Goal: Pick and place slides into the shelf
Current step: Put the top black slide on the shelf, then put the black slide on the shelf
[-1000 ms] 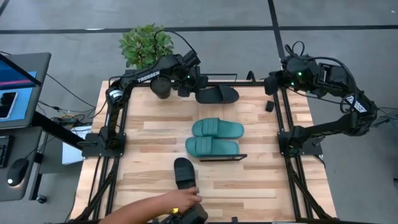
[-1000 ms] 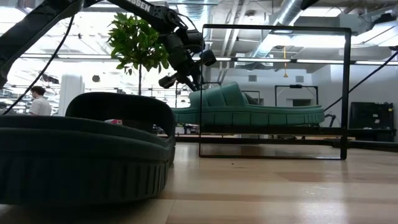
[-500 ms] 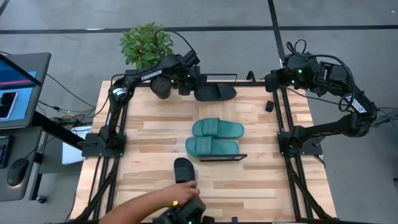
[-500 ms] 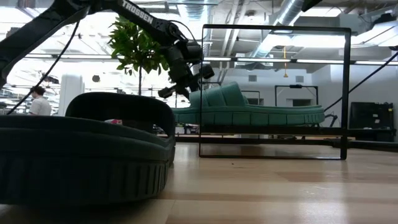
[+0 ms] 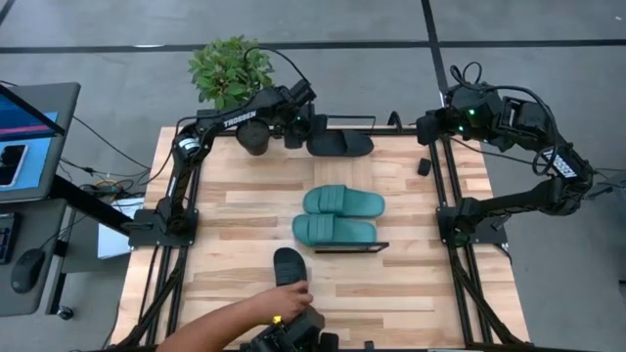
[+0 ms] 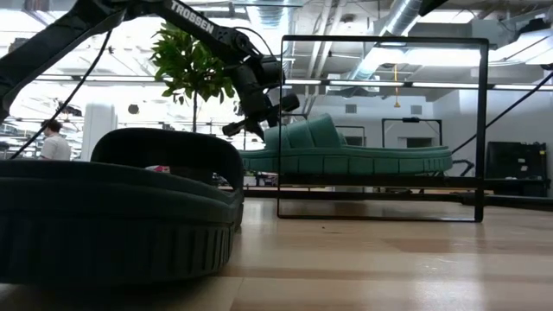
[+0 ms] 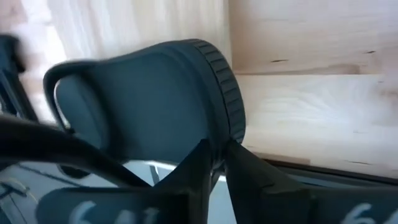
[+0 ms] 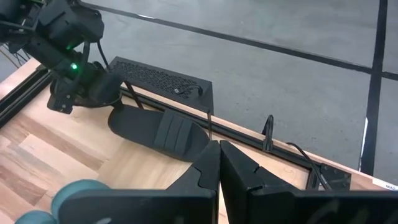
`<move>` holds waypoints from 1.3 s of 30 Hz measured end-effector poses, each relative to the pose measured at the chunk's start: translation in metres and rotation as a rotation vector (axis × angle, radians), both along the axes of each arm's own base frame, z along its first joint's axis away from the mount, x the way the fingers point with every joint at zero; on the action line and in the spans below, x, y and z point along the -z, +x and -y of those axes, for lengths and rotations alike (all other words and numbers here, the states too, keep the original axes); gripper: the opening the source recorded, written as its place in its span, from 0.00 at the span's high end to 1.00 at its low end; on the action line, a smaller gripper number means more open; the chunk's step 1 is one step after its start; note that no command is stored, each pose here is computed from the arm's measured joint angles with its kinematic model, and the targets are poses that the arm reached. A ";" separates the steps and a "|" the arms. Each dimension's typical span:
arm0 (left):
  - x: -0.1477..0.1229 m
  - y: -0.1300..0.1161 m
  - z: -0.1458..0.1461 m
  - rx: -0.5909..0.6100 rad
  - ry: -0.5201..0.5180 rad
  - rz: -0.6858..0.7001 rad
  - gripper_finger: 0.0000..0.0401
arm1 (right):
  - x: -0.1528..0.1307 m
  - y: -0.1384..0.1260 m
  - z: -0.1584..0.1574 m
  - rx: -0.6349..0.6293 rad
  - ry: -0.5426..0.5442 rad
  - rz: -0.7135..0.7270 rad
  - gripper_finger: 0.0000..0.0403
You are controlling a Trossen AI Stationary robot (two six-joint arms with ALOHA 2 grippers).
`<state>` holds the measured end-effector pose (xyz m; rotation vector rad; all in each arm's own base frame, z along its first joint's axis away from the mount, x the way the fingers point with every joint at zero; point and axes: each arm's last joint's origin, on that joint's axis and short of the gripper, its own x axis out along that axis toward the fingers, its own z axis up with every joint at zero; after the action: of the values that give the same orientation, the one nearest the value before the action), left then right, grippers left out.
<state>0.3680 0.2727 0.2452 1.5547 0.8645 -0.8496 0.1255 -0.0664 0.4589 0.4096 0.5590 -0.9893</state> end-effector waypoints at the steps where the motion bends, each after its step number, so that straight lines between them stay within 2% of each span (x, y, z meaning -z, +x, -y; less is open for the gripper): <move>1: 0.000 0.001 0.000 -0.015 -0.004 0.008 0.91 | 0.000 0.000 0.000 0.000 0.000 0.000 1.00; 14: -0.001 0.003 -0.001 -0.039 -0.007 0.033 0.72 | 0.000 0.000 0.000 -0.016 0.011 0.003 1.00; 23: -0.003 0.005 -0.004 -0.121 0.005 0.053 0.62 | 0.000 0.000 -0.001 -0.027 0.006 -0.006 1.00; 26: -0.004 0.006 -0.006 -0.143 0.043 0.059 0.60 | 0.000 0.000 -0.001 -0.029 0.005 -0.007 1.00; 34: -0.007 0.009 -0.008 -0.188 0.054 0.100 0.59 | 0.000 0.000 -0.001 -0.033 0.002 -0.012 1.00; 39: -0.010 0.012 -0.010 -0.245 0.112 0.115 0.59 | 0.000 0.001 -0.001 -0.038 0.001 -0.015 1.00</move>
<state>0.3795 0.2831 0.2552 1.5392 1.0083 -0.5388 0.1261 -0.0656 0.4587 0.3915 0.5783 -0.9566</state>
